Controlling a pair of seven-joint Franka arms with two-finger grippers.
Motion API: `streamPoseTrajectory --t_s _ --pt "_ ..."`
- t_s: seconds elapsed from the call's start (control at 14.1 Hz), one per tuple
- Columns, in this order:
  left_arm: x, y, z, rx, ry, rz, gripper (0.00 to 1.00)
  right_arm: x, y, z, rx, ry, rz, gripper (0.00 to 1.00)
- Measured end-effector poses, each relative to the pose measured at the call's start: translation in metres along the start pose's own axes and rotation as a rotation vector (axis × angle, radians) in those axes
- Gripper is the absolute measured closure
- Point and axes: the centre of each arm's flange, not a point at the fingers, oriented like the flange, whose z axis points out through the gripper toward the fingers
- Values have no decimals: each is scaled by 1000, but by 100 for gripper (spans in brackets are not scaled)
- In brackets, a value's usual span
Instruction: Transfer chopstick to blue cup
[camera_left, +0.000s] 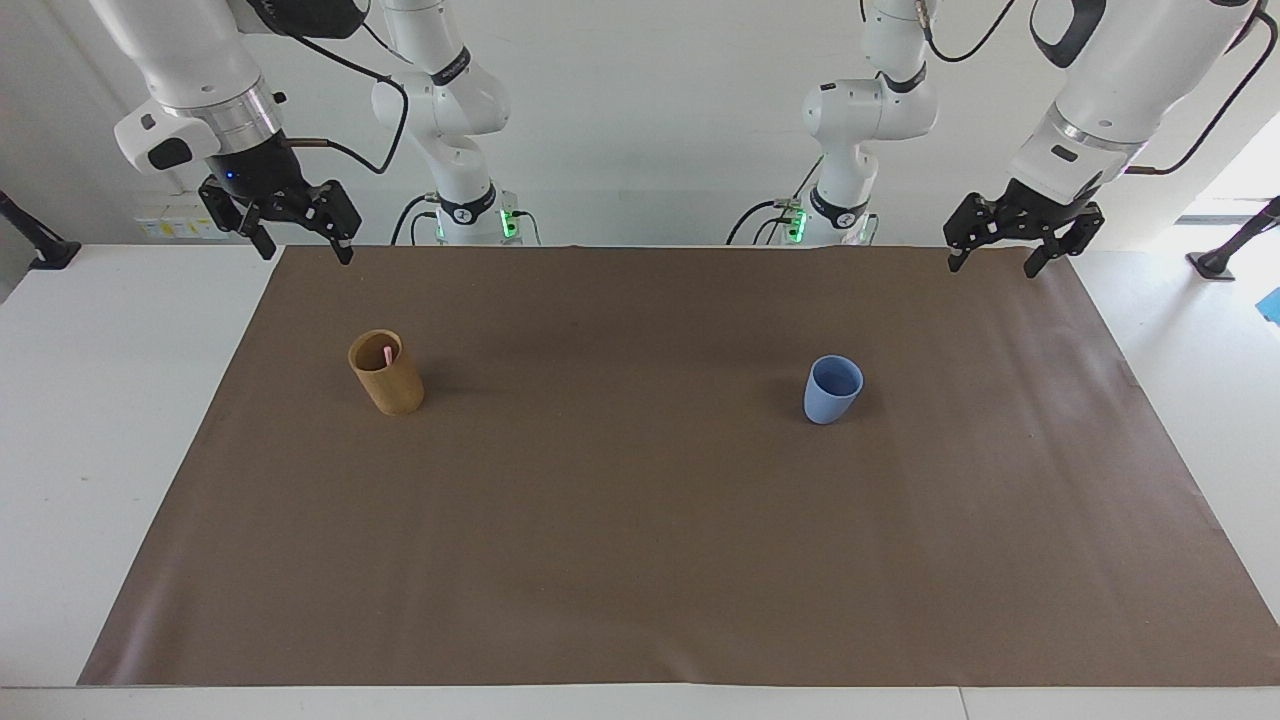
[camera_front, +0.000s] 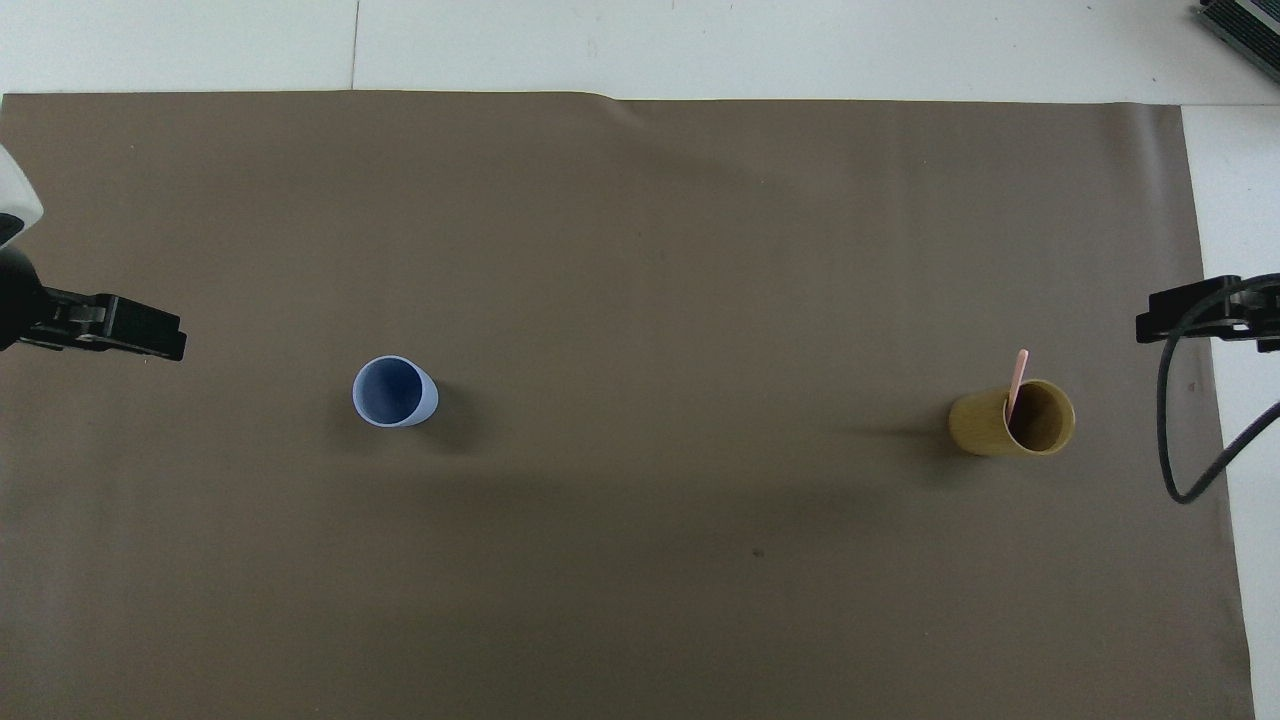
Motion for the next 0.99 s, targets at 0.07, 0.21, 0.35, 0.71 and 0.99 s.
streamPoseTrajectory --t_s 0.07,0.21,0.35,0.71,0.99 --pt "-1 0 0 0 -1 0 0 0 0 0 0 0 0 0" --pt "-2 1 1 0 -4 1 0 0 0 0 0 0 0 0" --pt "-3 1 2 0 -5 1 0 0 0 0 0 0 0 0" --pt "-5 2 8 0 -18 2 0 0 0 0 0 0 0 0" --pt "-6 2 24 0 -35 3 0 0 0 0 0 0 0 0"
